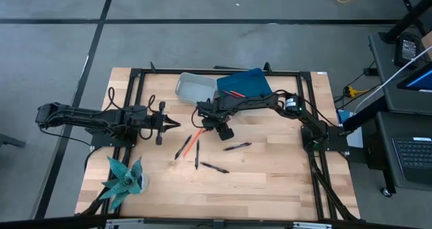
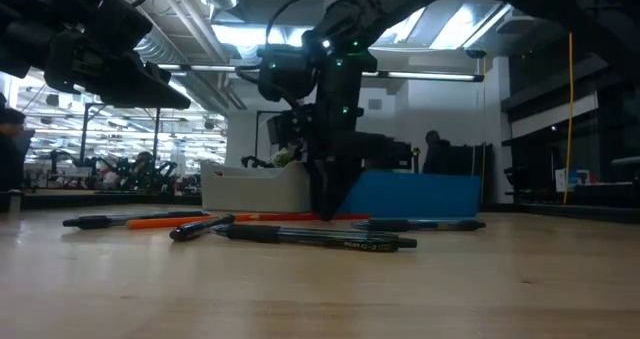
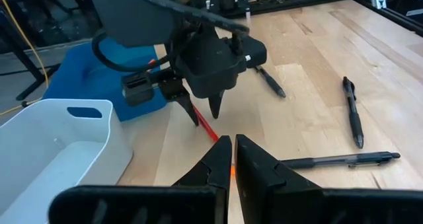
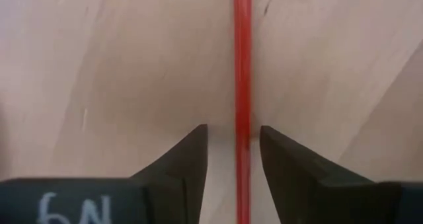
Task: Sort pens & pencils
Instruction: Put the red pencil into the blue bin
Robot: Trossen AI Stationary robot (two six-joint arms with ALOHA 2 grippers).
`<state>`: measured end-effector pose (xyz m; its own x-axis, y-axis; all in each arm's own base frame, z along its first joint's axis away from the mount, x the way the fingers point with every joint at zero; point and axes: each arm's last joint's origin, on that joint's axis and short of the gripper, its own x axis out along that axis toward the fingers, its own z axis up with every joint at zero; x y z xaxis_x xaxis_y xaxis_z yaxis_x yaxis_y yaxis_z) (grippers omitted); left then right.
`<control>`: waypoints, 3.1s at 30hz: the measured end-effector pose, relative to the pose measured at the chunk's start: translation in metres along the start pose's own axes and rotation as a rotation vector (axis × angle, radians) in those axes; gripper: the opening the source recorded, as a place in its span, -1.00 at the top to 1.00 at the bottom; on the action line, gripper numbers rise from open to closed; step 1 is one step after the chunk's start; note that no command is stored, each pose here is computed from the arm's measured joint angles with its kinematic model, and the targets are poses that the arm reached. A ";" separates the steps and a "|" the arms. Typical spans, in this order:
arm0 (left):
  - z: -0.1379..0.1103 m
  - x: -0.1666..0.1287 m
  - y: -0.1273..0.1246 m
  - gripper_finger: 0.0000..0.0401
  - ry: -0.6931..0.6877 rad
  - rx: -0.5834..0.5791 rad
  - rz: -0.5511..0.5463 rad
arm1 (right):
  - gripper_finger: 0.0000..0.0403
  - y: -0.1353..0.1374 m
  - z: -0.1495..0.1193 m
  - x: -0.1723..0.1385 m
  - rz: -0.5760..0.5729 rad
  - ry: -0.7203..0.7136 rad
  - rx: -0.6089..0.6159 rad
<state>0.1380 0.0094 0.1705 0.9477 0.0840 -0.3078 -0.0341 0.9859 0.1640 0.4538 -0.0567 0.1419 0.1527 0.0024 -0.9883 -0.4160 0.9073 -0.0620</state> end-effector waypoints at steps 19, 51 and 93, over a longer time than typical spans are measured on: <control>0.000 0.000 0.000 0.93 -0.001 0.001 0.003 | 0.40 0.000 -0.001 0.010 0.011 0.016 -0.030; 0.000 0.000 0.000 0.93 -0.001 0.002 0.003 | 0.60 0.000 -0.001 0.011 0.013 0.022 -0.024; 0.000 0.000 0.000 0.93 -0.001 0.001 0.003 | 0.90 0.000 -0.002 0.009 0.020 0.038 -0.016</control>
<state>0.1380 0.0095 0.1707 0.9480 0.0863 -0.3062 -0.0361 0.9854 0.1661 0.4529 -0.0574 0.1325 0.1099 0.0046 -0.9939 -0.4326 0.9005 -0.0437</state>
